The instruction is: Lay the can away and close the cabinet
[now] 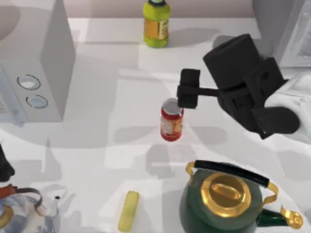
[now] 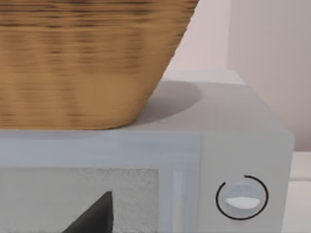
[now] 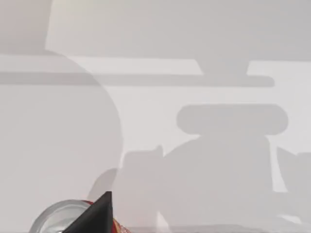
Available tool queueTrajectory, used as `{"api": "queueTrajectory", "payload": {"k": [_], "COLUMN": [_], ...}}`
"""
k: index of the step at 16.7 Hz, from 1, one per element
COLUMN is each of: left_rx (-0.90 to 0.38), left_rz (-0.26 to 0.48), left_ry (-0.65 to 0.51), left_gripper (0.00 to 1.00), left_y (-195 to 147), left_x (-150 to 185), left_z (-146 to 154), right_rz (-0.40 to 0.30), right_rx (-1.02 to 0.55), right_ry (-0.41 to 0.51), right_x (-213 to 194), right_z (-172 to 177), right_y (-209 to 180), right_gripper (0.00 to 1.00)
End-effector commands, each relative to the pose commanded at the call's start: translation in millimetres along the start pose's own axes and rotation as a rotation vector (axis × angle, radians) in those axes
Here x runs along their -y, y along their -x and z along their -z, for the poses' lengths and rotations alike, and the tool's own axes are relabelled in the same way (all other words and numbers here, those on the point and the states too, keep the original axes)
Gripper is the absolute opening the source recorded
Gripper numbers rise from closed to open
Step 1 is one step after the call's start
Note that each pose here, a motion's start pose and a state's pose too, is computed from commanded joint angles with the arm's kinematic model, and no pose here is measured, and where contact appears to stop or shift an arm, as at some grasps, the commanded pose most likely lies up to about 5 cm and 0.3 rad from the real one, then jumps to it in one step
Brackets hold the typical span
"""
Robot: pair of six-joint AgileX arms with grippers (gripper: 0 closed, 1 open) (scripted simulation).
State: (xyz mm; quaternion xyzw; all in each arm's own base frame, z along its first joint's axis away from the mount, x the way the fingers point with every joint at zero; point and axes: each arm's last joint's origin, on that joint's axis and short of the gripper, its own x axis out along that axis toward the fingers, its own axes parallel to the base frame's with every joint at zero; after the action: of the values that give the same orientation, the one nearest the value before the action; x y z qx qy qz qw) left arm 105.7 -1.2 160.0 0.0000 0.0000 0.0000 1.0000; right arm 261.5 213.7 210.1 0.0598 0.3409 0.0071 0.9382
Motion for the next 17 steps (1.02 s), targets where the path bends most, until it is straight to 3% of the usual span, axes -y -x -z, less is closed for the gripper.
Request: {"api": "queueTrajectory", "payload": {"k": [6, 13, 17], "left_rx": [0.000, 0.000, 0.000], "left_rz": [0.000, 0.000, 0.000], "left_ry": [0.000, 0.000, 0.000], "left_gripper": [1.00, 1.00, 1.00], "left_y": [0, 0, 0], "left_x": [0, 0, 0], "left_z": [0, 0, 0], "right_rz": [0.059, 0.066, 0.065], "right_rx": [-0.086, -0.097, -0.094], "right_ry": [0.082, 0.094, 0.097], "right_x": [-75, -79, -74], "right_z": [57, 65, 56], "right_y": [-43, -47, -72], "right_gripper": [1.00, 1.00, 1.00]}}
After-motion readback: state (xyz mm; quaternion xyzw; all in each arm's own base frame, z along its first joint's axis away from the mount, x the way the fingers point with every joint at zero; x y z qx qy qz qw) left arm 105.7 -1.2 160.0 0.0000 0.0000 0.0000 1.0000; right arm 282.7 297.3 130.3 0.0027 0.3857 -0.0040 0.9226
